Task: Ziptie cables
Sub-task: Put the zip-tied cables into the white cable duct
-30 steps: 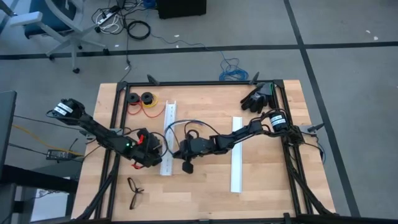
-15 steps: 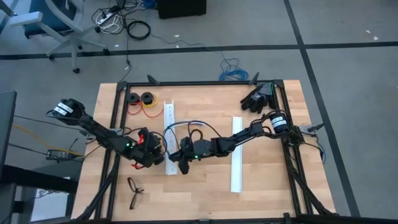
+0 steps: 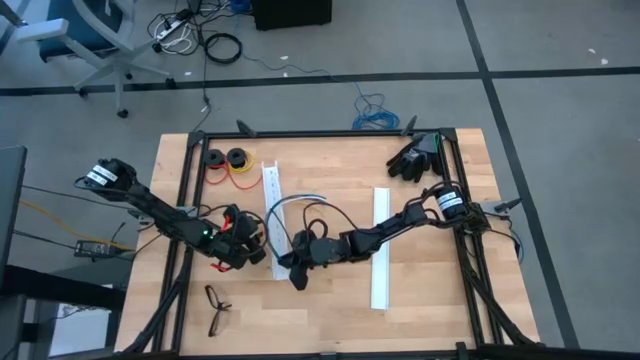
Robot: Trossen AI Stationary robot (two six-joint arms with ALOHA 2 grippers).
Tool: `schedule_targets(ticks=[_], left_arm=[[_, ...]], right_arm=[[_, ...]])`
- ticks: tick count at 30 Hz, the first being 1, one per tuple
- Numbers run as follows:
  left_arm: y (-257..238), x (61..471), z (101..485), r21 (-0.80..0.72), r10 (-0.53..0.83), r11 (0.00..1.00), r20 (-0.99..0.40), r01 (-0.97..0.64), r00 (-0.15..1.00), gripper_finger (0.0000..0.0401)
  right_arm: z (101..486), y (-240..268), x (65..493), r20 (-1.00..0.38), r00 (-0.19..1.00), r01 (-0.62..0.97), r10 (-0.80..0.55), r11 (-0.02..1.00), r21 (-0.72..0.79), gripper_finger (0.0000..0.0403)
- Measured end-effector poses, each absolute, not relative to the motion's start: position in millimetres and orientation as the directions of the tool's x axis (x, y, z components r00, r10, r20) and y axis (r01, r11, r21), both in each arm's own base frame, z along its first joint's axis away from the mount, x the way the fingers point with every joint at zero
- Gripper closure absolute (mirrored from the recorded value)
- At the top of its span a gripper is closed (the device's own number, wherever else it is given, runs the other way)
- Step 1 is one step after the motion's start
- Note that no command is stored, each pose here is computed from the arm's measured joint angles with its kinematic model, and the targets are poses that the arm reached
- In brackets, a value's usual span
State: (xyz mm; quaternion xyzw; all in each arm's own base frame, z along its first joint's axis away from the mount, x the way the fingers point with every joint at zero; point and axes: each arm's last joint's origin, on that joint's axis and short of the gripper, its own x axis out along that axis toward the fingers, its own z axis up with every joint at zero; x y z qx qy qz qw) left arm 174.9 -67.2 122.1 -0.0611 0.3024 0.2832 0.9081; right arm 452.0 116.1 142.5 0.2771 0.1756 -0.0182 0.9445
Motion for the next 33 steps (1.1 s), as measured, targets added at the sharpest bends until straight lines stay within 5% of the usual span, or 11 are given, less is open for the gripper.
schedule_targets(ticks=[14, 33], left_arm=[[-67.8, 175.8, 122.6, 0.046, 0.469, 0.834, -0.582, -0.549, 0.664, 0.0245], [-69.6, 177.5, 123.2, -0.038, 0.430, 0.828, -0.595, -0.559, 0.679, 0.0245]], right_arm=[[142.7, 125.3, 450.0, -0.343, 0.917, 0.033, 0.205, 0.818, 0.575, 0.0282], [149.4, 124.1, 449.3, -0.336, 0.904, -0.022, 0.262, 0.816, 0.578, 0.0304]])
